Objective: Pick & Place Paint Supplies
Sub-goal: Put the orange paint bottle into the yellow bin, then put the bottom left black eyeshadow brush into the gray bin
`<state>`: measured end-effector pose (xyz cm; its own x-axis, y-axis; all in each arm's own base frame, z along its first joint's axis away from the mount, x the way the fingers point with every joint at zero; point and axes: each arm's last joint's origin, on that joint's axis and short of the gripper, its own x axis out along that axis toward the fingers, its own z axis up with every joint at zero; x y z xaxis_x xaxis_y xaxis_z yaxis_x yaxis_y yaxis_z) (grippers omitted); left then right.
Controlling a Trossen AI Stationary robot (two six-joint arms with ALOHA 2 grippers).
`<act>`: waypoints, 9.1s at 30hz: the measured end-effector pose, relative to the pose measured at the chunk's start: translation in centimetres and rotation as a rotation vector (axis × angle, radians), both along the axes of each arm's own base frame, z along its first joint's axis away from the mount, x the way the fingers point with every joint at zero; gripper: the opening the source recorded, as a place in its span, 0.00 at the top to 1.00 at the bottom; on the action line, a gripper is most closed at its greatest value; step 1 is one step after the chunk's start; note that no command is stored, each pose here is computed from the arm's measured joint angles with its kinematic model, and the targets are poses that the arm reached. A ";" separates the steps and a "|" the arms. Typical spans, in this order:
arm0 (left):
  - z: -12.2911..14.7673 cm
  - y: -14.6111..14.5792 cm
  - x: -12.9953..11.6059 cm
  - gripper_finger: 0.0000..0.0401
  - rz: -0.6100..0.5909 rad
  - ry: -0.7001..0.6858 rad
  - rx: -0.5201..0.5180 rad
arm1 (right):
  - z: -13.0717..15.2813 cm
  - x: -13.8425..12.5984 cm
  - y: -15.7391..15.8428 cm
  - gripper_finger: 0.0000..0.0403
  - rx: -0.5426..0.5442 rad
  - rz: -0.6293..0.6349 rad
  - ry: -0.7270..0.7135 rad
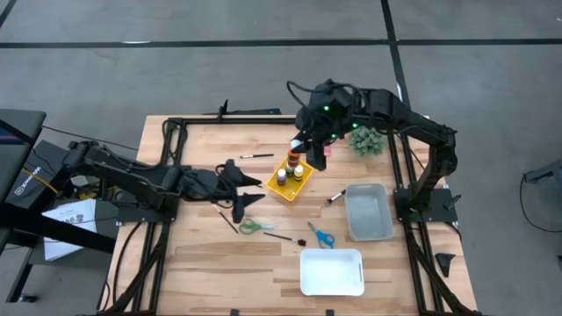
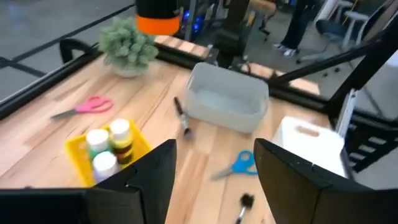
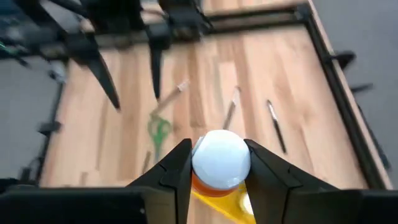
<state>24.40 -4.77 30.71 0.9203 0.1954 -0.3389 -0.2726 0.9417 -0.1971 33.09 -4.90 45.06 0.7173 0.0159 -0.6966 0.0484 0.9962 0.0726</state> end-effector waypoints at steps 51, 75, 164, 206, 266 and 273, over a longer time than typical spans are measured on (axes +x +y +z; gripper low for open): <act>-3.0 2.7 -8.1 0.51 0.158 0.136 0.188 | -21.0 2.1 7.8 0.72 -0.051 -0.657 -0.056; -3.0 2.7 -8.1 0.52 0.160 0.133 0.182 | -24.2 2.4 6.5 0.72 -0.082 -0.590 -0.006; -3.4 2.7 -8.2 0.54 0.164 0.164 0.146 | -13.1 -3.8 2.1 0.55 -0.088 -0.454 -0.232; -4.1 1.7 -8.4 0.54 -0.161 0.255 -0.051 | -9.1 -7.7 0.1 0.55 0.089 -0.565 -0.413; -14.3 4.3 -5.1 0.54 0.150 1.084 -0.216 | -7.8 -7.2 1.7 0.55 0.449 -0.079 -0.466; -14.4 4.3 -5.3 0.54 0.686 1.008 -0.911 | -7.8 -7.2 1.6 0.55 0.442 -0.078 -0.468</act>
<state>19.10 -0.48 16.35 0.0591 -0.1406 -0.9883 -0.9651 0.2449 -0.0925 25.93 -3.26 37.25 0.9541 0.1651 -0.2499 -0.0165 0.8620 0.5066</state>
